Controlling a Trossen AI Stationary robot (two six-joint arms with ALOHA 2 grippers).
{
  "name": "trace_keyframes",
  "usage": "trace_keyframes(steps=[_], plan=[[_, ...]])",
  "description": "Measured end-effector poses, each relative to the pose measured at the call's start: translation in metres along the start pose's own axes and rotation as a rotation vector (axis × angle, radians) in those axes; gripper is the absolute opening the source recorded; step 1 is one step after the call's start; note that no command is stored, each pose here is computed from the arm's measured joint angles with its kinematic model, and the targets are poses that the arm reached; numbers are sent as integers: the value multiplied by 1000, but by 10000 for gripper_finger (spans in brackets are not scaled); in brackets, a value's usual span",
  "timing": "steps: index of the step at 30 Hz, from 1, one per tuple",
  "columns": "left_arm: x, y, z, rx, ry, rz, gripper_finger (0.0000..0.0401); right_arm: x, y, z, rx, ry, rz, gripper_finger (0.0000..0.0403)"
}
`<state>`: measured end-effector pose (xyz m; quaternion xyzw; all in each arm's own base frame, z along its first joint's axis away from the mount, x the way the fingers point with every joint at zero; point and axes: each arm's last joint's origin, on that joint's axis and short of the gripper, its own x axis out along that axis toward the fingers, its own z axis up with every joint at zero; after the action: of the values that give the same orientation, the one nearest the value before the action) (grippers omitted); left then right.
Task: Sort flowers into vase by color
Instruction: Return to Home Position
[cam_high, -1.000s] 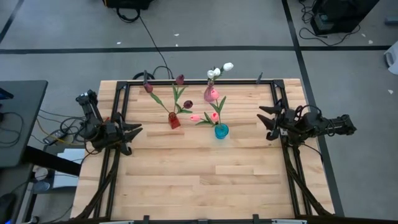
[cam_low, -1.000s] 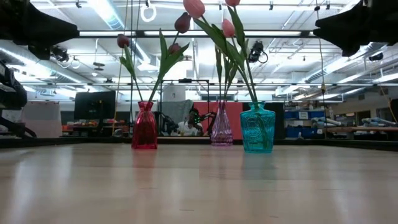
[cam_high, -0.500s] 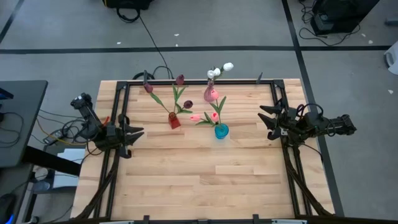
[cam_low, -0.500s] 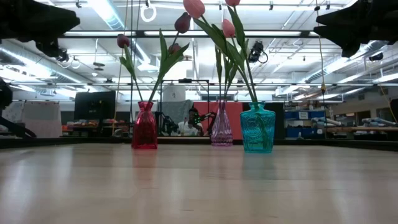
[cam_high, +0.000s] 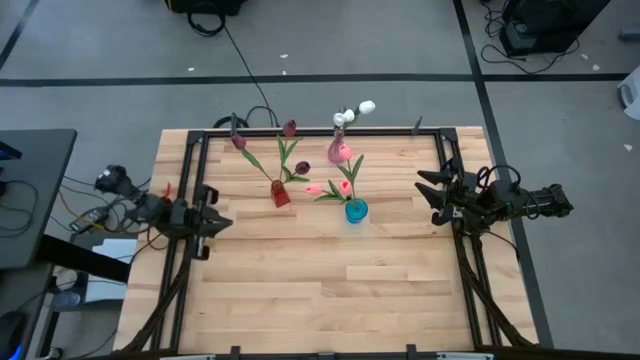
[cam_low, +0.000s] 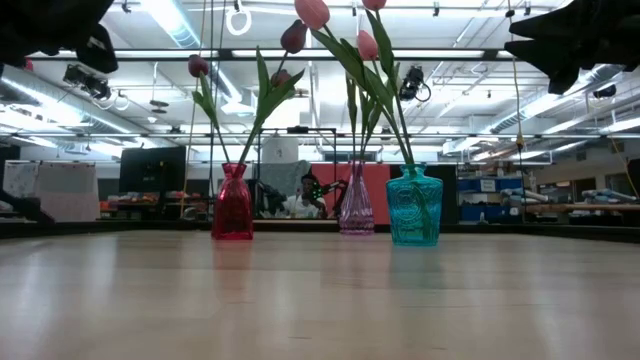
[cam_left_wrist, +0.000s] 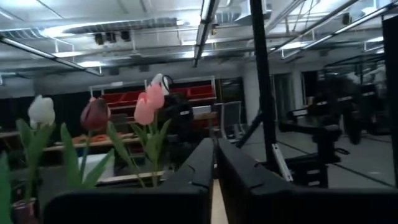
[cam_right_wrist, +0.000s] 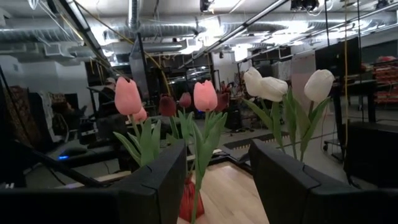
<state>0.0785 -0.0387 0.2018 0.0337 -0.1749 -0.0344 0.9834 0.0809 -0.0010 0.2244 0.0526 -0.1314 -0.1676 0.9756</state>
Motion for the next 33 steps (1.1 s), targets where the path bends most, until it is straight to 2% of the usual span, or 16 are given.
trace_keyframes(steps=[3, 7, 14, 21, 33], plan=[[3, 4, -3, -35, -5, -43, 8, 0, 0, 0, 0, 0, 0, 187], [5, 10, -3, -103, -35, -125, 7, 0, 0, 0, 0, 0, 0, 187], [7, 19, -7, -206, -8, -111, 15, 0, 0, 0, 0, 0, 0, 187], [7, 18, -13, -404, 66, -107, 16, 0, 0, 0, 0, 0, 0, 187], [7, 18, -13, -397, 61, -107, 16, 0, 0, 0, 0, 1, 0, 187]])
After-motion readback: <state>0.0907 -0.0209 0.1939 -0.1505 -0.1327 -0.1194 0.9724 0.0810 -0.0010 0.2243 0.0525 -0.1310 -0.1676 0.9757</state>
